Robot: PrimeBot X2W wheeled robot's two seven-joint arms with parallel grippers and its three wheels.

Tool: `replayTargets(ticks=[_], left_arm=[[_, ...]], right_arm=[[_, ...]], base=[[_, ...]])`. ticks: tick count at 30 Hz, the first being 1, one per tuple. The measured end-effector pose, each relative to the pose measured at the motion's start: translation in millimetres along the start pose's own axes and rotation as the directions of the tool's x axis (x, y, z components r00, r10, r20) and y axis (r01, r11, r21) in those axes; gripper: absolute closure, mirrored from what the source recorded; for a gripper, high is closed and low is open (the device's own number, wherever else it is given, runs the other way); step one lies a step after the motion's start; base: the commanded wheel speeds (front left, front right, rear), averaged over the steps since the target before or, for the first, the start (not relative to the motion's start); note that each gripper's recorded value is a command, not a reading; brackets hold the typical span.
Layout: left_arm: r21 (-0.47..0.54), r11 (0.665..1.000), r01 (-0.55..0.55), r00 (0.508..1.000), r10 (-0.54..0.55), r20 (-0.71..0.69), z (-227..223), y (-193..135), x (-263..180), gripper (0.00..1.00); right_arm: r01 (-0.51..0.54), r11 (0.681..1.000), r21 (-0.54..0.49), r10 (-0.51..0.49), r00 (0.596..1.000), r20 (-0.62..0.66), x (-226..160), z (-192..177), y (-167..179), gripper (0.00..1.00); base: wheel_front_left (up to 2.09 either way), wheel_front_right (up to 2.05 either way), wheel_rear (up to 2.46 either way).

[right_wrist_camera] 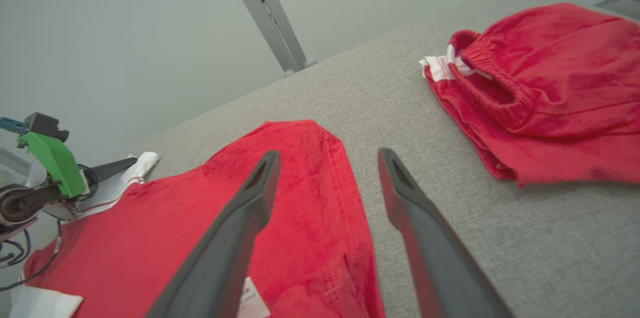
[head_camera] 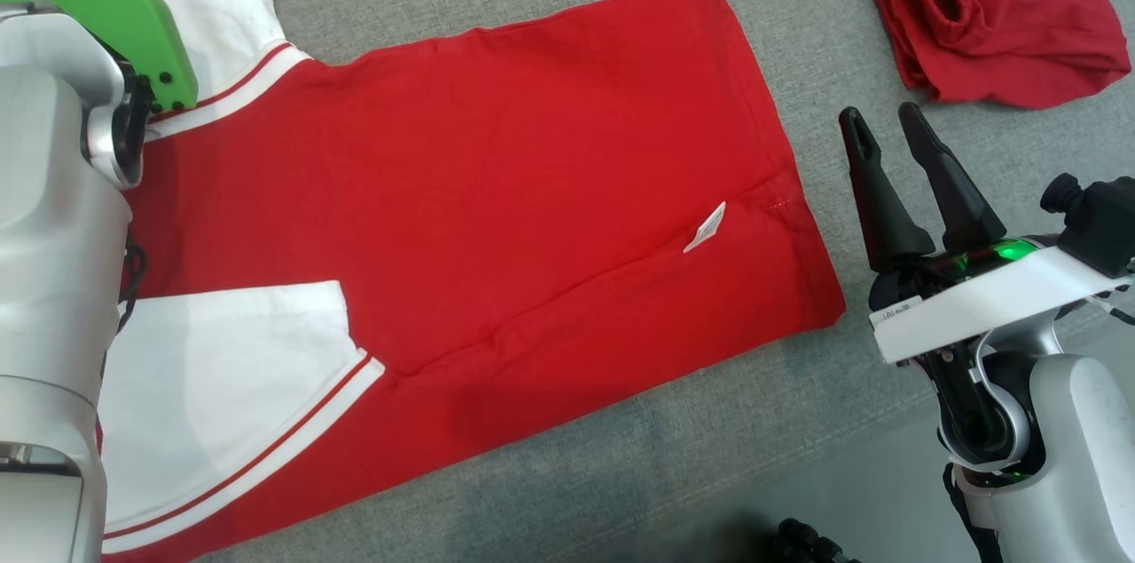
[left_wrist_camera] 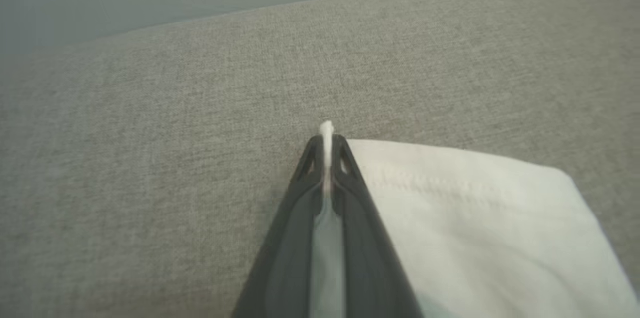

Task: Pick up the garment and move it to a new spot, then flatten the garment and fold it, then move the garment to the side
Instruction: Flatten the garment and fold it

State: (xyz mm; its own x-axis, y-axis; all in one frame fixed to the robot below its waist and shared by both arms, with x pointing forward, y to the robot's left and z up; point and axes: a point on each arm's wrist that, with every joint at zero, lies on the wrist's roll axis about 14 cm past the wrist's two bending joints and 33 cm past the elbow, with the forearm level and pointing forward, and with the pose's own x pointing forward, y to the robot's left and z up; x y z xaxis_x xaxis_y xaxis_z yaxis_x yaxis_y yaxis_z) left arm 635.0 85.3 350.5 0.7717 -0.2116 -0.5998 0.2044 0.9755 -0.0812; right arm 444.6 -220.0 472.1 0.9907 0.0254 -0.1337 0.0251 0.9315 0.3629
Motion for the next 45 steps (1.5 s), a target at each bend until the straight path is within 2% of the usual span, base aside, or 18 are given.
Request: replayTargets(ticks=[9, 14, 21, 32, 39, 45], left_arm=[[-0.013, 0.999, 0.034, 0.997, -0.034, 0.063, 10, -1, -22, 1.0], [-0.066, 0.994, 0.089, 0.988, -0.08, 0.13, 21, -11, -41, 1.0], [-0.08, 0.987, 0.138, 0.959, -0.113, 0.26, 39, -14, -78, 1.0], [-0.094, 0.984, 0.152, 0.919, -0.105, 0.379, 32, -1, -141, 1.0], [-0.134, 0.982, 0.133, 0.886, -0.058, 0.46, 38, 9, -172, 1.0], [-0.159, 0.98, 0.119, 0.882, -0.03, 0.471, 38, 17, -173, 1.0]], right_arm=[[-0.033, 0.999, -0.003, 0.033, 0.999, 0.02, 2, 10, 9, 0.0], [-0.026, 0.999, -0.037, 0.026, 1.0, 0.006, 2, 15, 3, 0.0], [-0.031, 0.996, -0.086, 0.03, 0.999, -0.018, 10, 24, -1, 0.0], [-0.098, 0.992, -0.082, 0.094, 0.994, -0.052, 15, 24, 25, 0.0], [-0.115, 0.98, -0.161, 0.096, 0.988, -0.122, 38, 27, 27, 0.0], [-0.107, 0.971, -0.215, 0.063, 0.977, -0.205, 65, 16, 20, 0.0]], base=[[0.0, 0.0, 0.0], [0.0, 0.0, 0.0], [0.0, 0.0, 0.0], [0.0, 0.0, 0.0], [0.0, 0.0, 0.0], [0.0, 0.0, 0.0]])
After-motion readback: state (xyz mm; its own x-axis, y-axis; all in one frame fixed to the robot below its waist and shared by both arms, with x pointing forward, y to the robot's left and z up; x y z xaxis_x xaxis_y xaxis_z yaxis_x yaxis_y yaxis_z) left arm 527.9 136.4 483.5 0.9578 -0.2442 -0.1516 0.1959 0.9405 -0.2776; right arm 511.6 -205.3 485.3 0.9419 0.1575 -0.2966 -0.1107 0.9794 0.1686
